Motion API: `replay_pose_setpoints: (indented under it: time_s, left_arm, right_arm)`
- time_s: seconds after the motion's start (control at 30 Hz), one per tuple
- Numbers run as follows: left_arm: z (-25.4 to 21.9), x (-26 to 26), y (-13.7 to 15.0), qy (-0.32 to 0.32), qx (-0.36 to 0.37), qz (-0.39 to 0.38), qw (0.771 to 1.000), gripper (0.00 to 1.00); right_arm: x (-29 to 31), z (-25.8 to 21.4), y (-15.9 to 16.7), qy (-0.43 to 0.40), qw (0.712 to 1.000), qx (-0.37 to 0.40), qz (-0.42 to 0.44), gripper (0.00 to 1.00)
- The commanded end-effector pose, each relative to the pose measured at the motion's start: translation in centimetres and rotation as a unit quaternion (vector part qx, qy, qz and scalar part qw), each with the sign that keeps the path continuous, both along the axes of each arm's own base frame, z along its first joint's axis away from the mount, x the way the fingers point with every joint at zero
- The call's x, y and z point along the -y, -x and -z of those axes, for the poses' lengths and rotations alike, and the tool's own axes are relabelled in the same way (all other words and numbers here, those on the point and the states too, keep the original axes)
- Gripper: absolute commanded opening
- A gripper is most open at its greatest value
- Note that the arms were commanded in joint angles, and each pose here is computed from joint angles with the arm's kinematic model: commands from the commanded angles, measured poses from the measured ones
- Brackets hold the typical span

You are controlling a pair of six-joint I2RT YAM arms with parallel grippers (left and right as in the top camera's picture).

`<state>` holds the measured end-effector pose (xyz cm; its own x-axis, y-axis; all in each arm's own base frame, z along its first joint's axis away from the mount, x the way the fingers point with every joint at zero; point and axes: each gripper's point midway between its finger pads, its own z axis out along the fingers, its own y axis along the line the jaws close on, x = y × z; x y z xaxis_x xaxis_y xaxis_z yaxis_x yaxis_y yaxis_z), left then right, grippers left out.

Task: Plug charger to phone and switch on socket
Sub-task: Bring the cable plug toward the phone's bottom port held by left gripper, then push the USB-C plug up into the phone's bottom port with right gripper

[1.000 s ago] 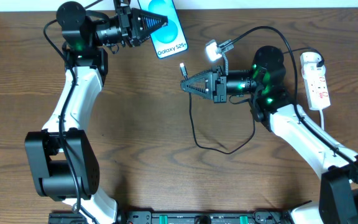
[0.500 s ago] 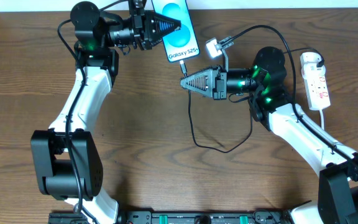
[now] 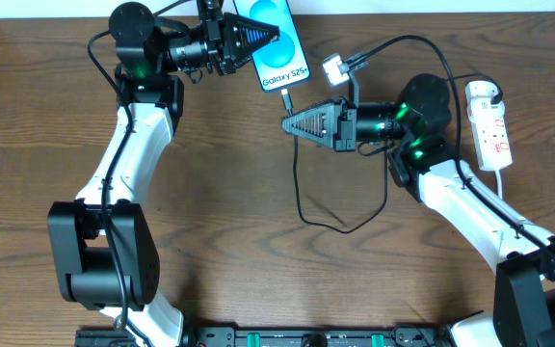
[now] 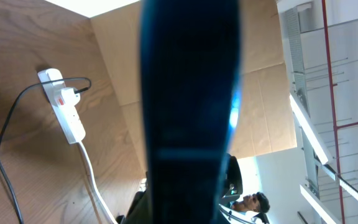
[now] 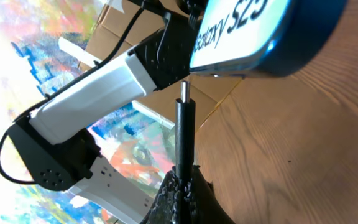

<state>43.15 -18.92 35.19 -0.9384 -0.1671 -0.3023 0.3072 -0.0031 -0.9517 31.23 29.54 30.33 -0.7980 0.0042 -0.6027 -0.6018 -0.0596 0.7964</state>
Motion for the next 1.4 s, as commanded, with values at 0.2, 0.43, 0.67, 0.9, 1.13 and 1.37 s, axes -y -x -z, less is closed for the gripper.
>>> replay_pose_setpoints:
  time_s: [0.2, 0.43, 0.67, 0.9, 1.13, 1.37]
  left_arm:
    - [-0.9, -0.3, -0.1, 0.003, 0.008, -0.007, 1.000, 0.07]
    - [-0.8, -0.1, 0.2, 0.003, 0.000, 0.001, 1.000, 0.07]
    - [-0.7, -0.1, 0.5, 0.000, 0.000, 0.011, 1.000, 0.07]
    - [-0.7, 0.0, 0.6, -0.001, 0.000, 0.014, 1.000, 0.07]
    - [-0.7, 0.7, 0.9, -0.001, 0.000, 0.022, 1.000, 0.07]
    - [-0.7, 0.7, 0.9, -0.001, 0.000, 0.022, 1.000, 0.07]
  right_arm:
    - [0.5, -0.1, -0.3, 0.000, 1.000, -0.015, -0.001, 0.01]
    - [0.6, 0.1, -0.5, 0.002, 1.000, -0.021, 0.004, 0.01]
    - [0.6, 0.1, -0.7, 0.001, 1.000, -0.021, 0.009, 0.01]
    - [0.6, 0.1, -0.8, 0.001, 1.000, -0.022, 0.012, 0.01]
    - [0.6, 0.1, -0.9, 0.001, 1.000, -0.022, 0.013, 0.01]
    - [0.6, 0.1, -0.9, 0.001, 1.000, -0.022, 0.013, 0.01]
